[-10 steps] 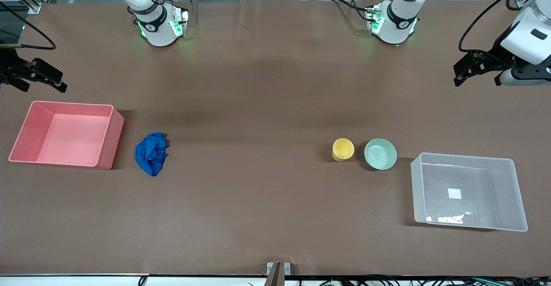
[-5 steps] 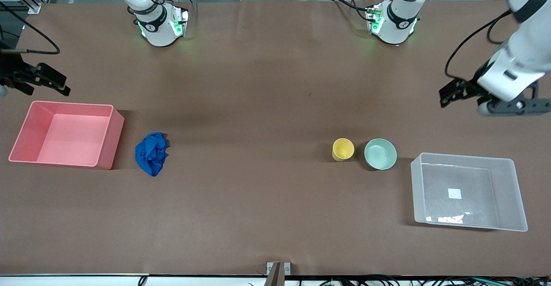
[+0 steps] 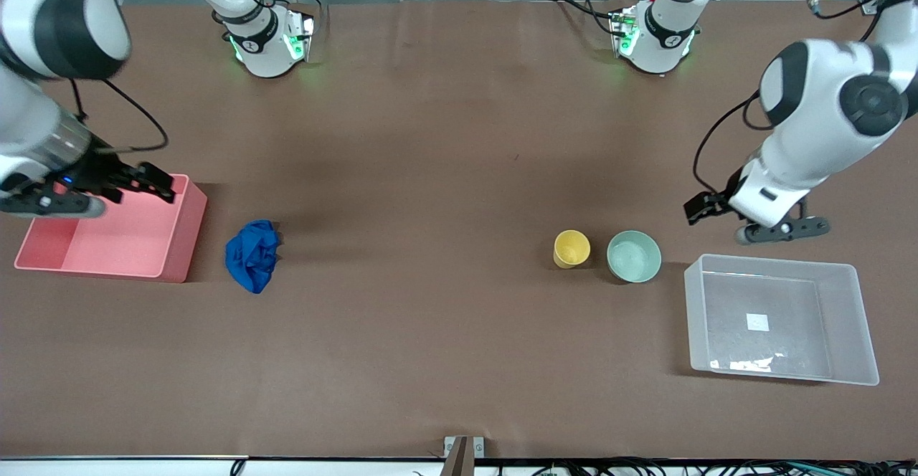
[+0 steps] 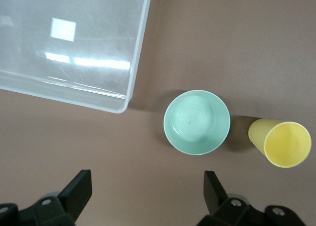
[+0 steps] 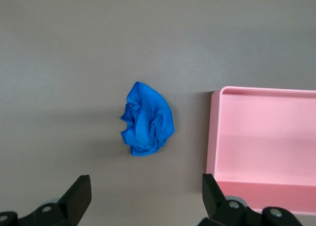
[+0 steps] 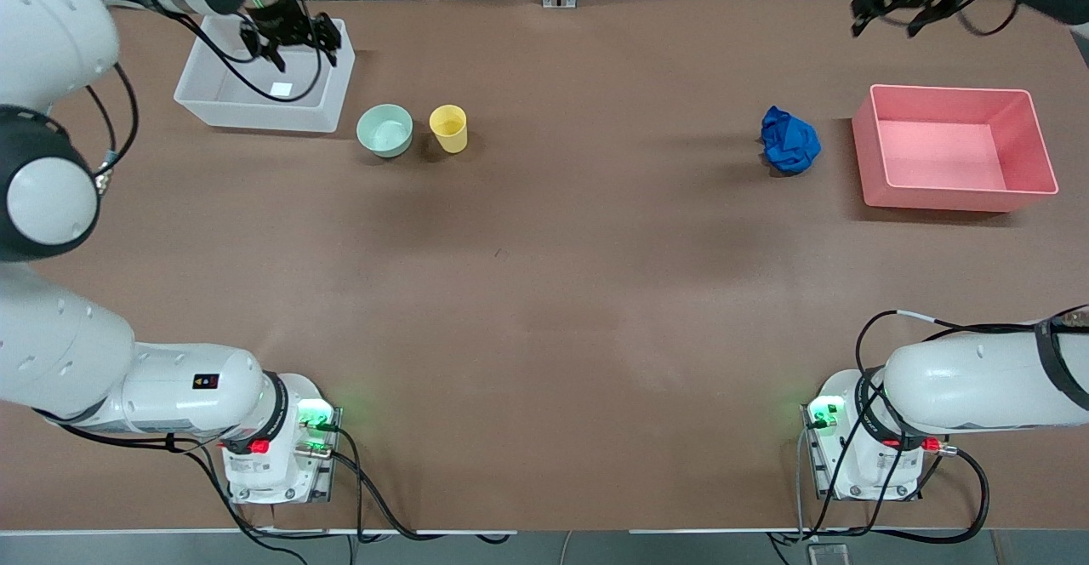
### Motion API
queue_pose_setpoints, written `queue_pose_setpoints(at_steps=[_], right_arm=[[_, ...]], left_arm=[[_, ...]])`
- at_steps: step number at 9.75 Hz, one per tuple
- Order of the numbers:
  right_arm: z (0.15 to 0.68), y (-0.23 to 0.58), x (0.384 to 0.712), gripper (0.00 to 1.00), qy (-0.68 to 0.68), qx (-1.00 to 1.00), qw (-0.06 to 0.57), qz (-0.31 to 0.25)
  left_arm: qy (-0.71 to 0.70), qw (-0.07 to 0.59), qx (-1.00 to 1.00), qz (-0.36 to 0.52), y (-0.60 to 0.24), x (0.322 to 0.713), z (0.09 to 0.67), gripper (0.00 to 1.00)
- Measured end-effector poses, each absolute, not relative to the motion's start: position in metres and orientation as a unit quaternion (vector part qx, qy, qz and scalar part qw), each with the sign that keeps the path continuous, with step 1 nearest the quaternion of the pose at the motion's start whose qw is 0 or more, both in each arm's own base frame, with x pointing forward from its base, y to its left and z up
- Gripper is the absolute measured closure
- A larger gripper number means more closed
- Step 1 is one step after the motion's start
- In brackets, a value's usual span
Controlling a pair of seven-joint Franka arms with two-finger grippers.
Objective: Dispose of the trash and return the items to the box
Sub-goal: 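Lower the right gripper onto the cloth while the left gripper grasps the bowl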
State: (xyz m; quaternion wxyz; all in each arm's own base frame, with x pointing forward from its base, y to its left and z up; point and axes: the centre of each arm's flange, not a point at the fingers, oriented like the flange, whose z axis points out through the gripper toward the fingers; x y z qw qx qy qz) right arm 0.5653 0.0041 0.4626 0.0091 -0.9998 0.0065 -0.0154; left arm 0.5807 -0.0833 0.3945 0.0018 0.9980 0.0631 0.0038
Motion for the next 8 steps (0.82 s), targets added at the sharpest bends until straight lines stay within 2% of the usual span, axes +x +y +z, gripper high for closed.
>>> queue_pose_setpoints(at_steps=[3,5,8], right_arm=[[0.376,0.015,0.572,0.01,-0.001,-1.0,0.008,0.006],[0.33,0.018,0.565,0.01,-0.004,-1.0,0.006,0.024],[0.282,0.015,0.567,0.01,-0.001,-0.999,0.005,0.035]], left_arm=[[0.068,0.011,0.998,0.008,-0.092,0.583,0.32,0.03],[0.069,0.015,0.998,0.004,-0.092,0.582,0.281,0.2],[0.07,0.019,0.997,-0.002,-0.093,0.583,0.24,0.36]])
